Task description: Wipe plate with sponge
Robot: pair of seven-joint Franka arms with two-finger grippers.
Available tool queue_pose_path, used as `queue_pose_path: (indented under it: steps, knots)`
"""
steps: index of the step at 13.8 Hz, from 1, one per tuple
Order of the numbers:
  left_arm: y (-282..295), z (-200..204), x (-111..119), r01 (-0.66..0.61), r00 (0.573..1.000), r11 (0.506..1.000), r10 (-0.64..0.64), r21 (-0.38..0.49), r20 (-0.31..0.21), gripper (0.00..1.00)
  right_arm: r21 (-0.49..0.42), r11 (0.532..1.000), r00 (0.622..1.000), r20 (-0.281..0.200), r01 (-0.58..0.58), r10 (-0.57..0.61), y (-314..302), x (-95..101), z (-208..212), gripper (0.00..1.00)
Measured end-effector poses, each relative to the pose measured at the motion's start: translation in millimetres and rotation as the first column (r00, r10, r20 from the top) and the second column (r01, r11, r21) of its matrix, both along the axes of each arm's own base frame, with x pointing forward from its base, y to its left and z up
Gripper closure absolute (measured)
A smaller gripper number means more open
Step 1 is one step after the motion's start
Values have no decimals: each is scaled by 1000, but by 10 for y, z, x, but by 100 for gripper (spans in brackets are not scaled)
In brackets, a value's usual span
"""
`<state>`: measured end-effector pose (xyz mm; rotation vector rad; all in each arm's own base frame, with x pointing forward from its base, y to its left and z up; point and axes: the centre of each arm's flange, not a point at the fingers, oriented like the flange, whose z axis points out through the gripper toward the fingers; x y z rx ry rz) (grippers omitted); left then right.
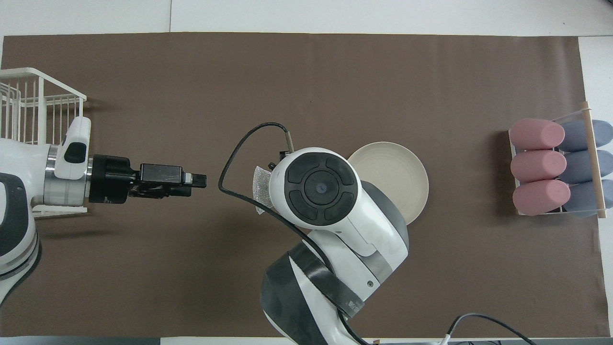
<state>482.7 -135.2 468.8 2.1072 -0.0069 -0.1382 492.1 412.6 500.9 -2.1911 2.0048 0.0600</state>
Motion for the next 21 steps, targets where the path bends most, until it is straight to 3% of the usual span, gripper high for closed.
queue_pose_path:
  steps: [4,6,9,15,19,21]
  knots:
    - [-319,-353,-111,5,1000,984,-6,-177,-6,0,10,1000,1000,-11,24,-24,176,-75,-18,90]
    - [-499,-413,-142,21,1000,980,-25,-200,-16,1,15,1000,1000,-6,25,-25,186,-69,-11,90]
    - [-561,-418,-159,27,999,979,-31,-203,-17,11,18,999,1000,-4,27,-27,182,-51,-21,90]
    - [-615,-409,-163,20,1000,977,-24,-211,-14,91,16,999,1000,-5,31,-31,165,-32,-31,90]
    - [-635,-402,-159,11,1000,976,-14,-218,-14,94,23,999,999,3,38,-38,139,5,-13,86]
    - [-634,-401,-157,9,1000,976,-13,-219,-14,95,34,998,999,14,44,-44,127,36,0,64]
